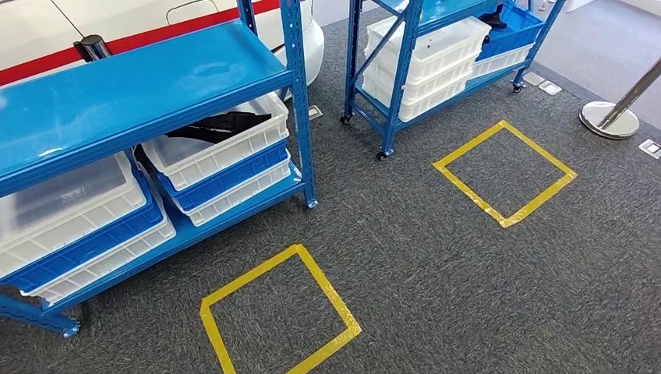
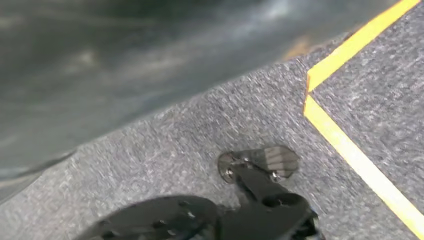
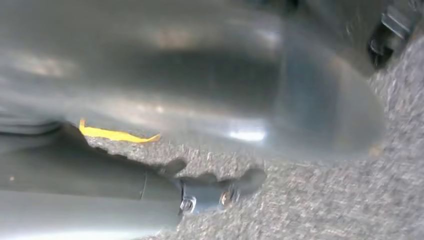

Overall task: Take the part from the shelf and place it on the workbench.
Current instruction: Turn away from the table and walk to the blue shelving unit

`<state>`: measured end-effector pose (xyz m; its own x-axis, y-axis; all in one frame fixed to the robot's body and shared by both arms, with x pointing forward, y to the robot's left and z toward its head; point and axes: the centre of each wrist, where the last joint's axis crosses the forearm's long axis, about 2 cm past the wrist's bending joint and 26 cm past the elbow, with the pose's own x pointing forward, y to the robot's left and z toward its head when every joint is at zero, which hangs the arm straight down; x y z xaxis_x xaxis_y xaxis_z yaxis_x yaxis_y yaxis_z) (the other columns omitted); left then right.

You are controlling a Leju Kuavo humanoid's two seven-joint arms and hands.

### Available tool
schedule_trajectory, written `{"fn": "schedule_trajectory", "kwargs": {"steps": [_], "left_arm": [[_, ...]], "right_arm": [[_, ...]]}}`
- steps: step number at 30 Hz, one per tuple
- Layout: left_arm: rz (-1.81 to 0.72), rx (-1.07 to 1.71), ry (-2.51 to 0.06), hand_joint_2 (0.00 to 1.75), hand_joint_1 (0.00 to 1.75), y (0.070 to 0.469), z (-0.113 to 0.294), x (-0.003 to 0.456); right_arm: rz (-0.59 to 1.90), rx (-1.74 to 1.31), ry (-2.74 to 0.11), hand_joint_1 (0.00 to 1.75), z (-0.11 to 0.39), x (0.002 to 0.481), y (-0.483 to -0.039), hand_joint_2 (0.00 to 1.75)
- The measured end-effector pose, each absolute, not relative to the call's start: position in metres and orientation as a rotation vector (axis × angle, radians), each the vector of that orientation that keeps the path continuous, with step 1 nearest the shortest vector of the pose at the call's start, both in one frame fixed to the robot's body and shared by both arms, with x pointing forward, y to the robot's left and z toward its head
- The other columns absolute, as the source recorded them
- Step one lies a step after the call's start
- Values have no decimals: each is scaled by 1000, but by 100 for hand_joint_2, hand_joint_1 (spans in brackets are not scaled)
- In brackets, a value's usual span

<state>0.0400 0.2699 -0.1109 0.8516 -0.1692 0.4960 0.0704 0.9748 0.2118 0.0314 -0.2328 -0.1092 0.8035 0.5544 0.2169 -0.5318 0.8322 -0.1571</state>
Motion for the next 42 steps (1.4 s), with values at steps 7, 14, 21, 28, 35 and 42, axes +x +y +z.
{"fn": "schedule_trajectory", "kwargs": {"steps": [7, 14, 21, 28, 35, 42], "left_arm": [[-125, 188, -544, 0, 0, 268, -110, 43], [-125, 191, -542, 0, 0, 269, -111, 42], [-126, 192, -542, 0, 0, 269, -111, 42], [-126, 191, -544, 0, 0, 269, -111, 41], [-126, 187, -547, 0, 0, 268, -111, 40], [-127, 186, -562, 0, 0, 266, -111, 41]], "right_arm": [[582, -93, -261, 0, -109, 33, -234, 0], [579, -89, -253, 0, -110, 30, -235, 0], [577, -80, -255, 0, -109, 31, -234, 0], [578, -69, -255, 0, -109, 30, -233, 0], [584, -66, -258, 0, -109, 31, -233, 0], [589, -69, -255, 0, -110, 29, -235, 0]]}}
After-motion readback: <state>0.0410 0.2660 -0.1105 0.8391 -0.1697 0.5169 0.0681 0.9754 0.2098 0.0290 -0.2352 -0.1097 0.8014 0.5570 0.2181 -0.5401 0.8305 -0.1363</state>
